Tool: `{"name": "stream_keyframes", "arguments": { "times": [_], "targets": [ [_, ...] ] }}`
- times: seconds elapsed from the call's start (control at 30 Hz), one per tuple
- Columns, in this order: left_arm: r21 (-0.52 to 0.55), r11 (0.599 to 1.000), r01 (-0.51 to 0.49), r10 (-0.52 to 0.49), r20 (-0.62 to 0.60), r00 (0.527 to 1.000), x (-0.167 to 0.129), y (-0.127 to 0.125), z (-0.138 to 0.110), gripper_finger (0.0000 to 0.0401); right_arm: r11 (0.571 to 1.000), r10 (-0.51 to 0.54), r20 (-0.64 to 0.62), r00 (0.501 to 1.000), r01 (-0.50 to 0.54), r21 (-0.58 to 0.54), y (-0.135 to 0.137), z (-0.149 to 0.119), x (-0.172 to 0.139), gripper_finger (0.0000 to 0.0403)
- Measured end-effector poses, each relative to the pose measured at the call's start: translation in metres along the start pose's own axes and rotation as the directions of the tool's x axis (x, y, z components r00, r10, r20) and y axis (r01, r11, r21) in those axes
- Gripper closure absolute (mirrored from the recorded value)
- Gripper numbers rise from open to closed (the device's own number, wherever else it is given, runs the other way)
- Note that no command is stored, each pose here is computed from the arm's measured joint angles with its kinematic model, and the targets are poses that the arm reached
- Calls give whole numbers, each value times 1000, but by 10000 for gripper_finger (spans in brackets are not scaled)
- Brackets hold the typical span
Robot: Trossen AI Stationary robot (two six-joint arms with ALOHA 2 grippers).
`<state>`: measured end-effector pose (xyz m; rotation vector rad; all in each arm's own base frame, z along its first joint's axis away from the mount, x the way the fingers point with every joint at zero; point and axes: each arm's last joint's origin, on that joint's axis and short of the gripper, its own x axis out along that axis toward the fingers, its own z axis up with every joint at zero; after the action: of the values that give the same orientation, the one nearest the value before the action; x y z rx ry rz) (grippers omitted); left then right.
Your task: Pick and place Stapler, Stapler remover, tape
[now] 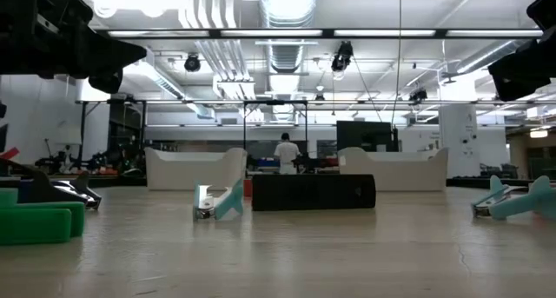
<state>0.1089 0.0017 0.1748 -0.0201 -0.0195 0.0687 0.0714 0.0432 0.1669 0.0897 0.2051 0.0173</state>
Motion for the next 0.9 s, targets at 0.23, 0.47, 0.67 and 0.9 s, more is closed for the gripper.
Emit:
{"name": "stream_keyframes", "arguments": {
  "times": [0.23, 0.47, 0.67, 0.9],
  "targets": [
    [0, 1000, 1, -1, 0, 1000, 0, 0, 0, 373, 1000, -3, 1, 1000, 3, -18, 0, 0, 0, 394],
    [0, 1000, 0, 0, 0, 1000, 0, 0, 0, 373, 894, -76, 24, 997, 79, -441, -2, 1, 0, 394],
    [0, 1000, 0, 0, 0, 1000, 0, 0, 0, 373, 840, -52, 37, 998, 64, -538, -1, 3, 0, 394],
    [0, 1000, 0, 0, -2, 1000, 0, 0, 0, 373, 974, 219, 157, 963, -207, -86, 10, 21, -3, 394]
  ]
}}
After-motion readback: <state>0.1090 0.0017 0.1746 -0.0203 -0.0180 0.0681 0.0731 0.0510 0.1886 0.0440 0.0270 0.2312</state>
